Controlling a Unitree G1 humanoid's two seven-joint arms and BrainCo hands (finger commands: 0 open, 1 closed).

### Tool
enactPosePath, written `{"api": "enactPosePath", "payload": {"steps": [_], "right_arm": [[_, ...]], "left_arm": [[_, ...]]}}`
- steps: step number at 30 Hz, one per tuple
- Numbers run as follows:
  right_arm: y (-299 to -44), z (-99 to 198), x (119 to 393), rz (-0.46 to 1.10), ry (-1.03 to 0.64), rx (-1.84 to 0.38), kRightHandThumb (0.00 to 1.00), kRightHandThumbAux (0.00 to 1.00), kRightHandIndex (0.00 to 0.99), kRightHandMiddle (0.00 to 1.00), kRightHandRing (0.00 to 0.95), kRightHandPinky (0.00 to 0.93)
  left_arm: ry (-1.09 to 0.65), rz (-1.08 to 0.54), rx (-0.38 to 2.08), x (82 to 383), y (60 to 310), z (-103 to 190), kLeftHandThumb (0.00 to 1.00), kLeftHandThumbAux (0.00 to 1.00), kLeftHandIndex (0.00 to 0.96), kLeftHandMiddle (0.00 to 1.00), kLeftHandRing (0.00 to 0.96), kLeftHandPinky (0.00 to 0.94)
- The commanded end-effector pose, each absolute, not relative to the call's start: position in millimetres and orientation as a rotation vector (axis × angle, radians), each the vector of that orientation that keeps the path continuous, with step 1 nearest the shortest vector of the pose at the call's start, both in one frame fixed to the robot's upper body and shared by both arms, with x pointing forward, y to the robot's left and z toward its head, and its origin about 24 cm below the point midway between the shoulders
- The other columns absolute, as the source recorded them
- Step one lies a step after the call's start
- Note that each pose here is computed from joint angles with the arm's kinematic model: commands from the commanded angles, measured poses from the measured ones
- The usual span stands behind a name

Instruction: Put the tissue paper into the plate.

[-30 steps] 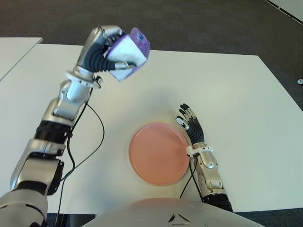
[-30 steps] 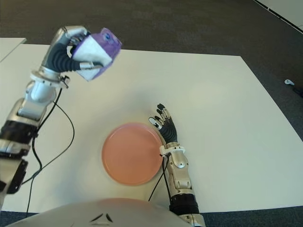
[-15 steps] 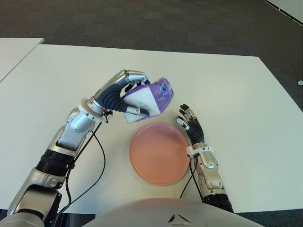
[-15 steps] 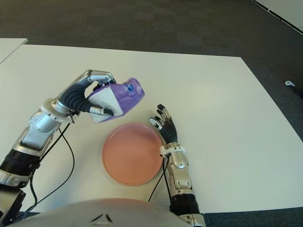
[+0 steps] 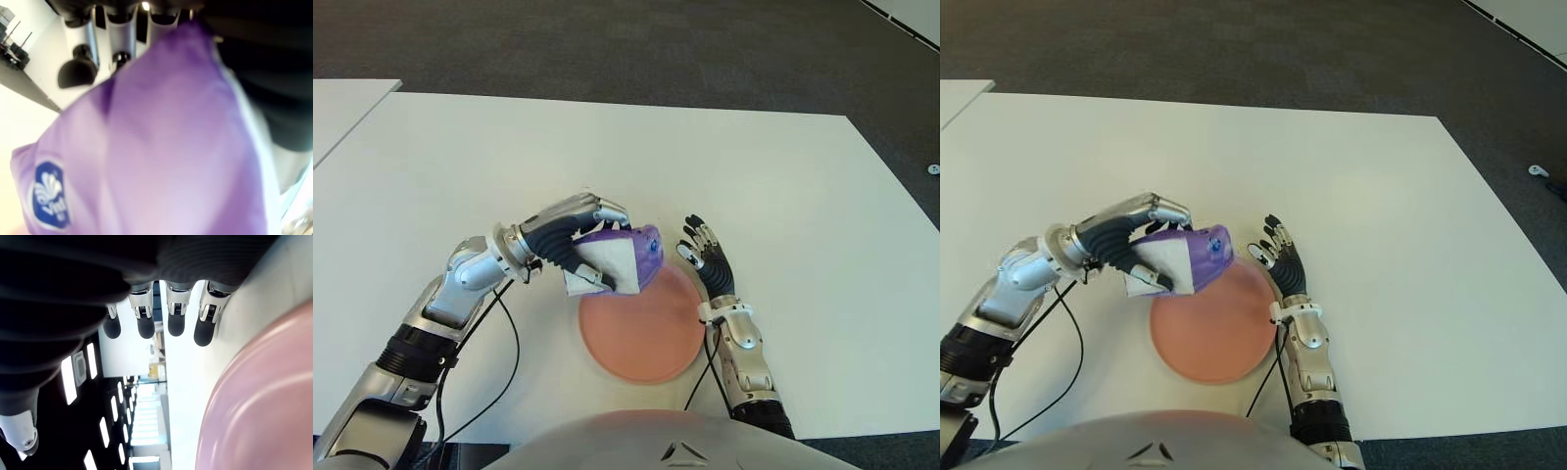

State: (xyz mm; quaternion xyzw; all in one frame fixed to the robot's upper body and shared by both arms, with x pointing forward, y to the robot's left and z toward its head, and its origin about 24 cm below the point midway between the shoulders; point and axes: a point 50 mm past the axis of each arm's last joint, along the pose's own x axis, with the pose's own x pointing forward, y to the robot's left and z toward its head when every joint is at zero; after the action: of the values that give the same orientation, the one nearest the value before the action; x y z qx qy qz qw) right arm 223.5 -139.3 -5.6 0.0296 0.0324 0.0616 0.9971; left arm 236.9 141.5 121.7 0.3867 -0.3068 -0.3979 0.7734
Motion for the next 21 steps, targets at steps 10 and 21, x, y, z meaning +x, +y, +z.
{"api": "enactPosePath", "payload": {"steps": [10,21], "right_arm": [[-139.9,-43.2,201.6,0.102,0.278,0.074,0.000,0.569,0.000,0.000,0.000,0.000],[-138.5,-43.3,202.1,0.104,0.278,0.083,0.000,0.578,0.000,0.000,0.000,0.000]], "left_arm": [[-0.639,-0.880,0.904,230.0,133.9,109.6,0.726,0.699,0.444,0.834,0.828,0.806],[-0.712,-0.846,0.964,228.4,130.2,102.8,0.722,0.700,0.444,0.827,0.821,0.798]]}}
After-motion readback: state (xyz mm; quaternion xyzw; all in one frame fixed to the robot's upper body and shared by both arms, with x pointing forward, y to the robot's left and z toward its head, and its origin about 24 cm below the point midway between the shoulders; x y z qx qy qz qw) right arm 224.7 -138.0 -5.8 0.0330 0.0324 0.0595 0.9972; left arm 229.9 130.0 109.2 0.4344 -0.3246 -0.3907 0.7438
